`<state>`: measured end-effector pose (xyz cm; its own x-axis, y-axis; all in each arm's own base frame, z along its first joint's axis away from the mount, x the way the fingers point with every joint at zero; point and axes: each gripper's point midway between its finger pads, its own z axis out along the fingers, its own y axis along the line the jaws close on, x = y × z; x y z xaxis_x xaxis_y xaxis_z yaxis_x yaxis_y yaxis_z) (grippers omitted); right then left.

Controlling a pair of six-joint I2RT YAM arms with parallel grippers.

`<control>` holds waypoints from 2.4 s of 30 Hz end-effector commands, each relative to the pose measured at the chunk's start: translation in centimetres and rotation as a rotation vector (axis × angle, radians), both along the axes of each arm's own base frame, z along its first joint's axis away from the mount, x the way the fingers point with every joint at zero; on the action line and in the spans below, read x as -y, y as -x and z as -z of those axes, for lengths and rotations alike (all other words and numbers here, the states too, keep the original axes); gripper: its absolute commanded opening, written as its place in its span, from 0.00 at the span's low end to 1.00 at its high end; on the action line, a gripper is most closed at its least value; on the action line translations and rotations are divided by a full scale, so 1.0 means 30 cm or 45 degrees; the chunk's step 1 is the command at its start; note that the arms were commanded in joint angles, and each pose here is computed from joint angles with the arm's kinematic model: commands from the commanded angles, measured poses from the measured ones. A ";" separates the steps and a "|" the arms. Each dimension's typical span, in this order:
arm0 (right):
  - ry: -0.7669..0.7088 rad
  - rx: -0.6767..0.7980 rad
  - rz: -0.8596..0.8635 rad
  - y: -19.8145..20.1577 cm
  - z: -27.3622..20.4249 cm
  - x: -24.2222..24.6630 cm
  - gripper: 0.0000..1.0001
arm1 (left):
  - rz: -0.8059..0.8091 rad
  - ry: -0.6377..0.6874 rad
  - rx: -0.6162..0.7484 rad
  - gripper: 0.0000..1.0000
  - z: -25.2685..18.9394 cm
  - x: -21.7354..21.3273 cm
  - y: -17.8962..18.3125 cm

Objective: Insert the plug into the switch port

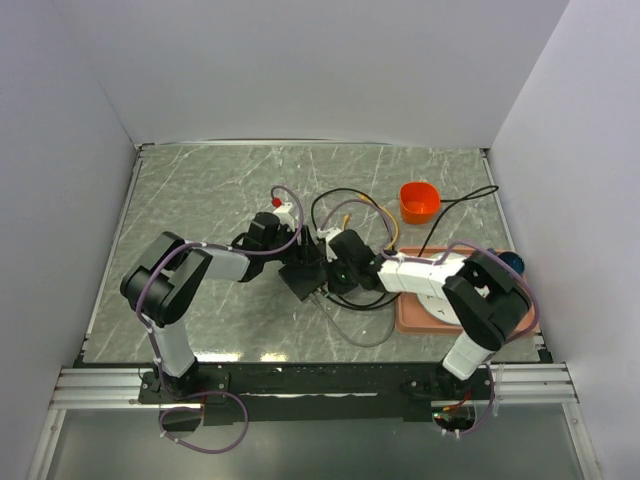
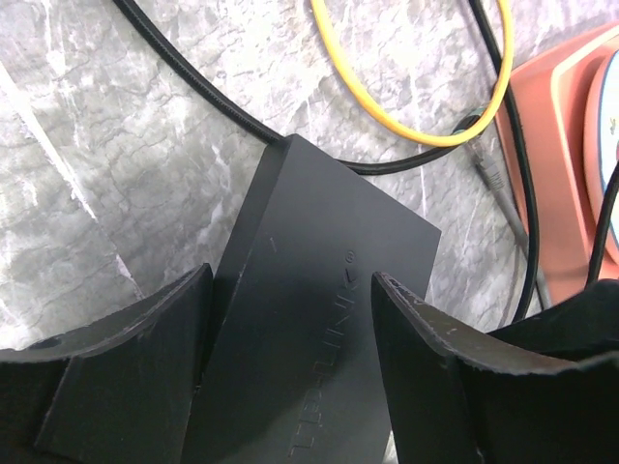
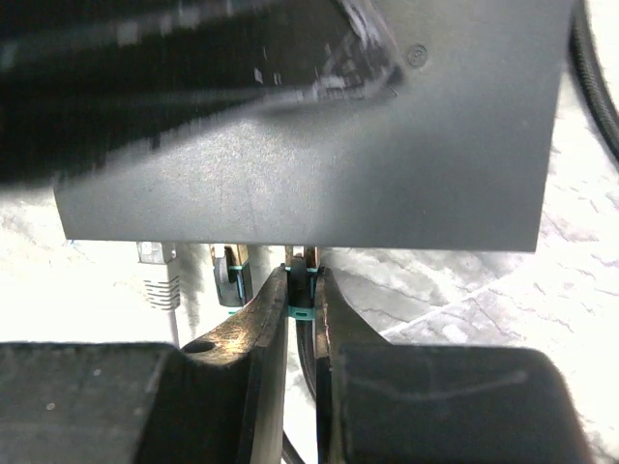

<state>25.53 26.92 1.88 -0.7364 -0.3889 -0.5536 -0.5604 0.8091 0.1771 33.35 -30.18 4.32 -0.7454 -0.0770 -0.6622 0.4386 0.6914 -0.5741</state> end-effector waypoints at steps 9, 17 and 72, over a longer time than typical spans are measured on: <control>-0.528 0.776 0.166 -0.253 -0.419 -0.083 0.00 | 0.355 0.163 -0.357 0.67 0.058 0.136 0.340; -0.591 0.813 0.155 -0.264 -0.418 -0.107 0.00 | 0.393 0.222 -0.391 0.65 0.042 0.164 0.396; -0.773 0.821 -0.381 -0.265 -0.572 -0.354 0.00 | 0.887 0.355 -0.360 0.59 -0.061 0.489 0.748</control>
<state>28.75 25.41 1.95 -0.5804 -0.4317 -0.6905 -0.6732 0.7314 0.1086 35.48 -32.36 3.75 -0.5969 -0.1473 -0.7887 0.4211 0.7792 -0.4642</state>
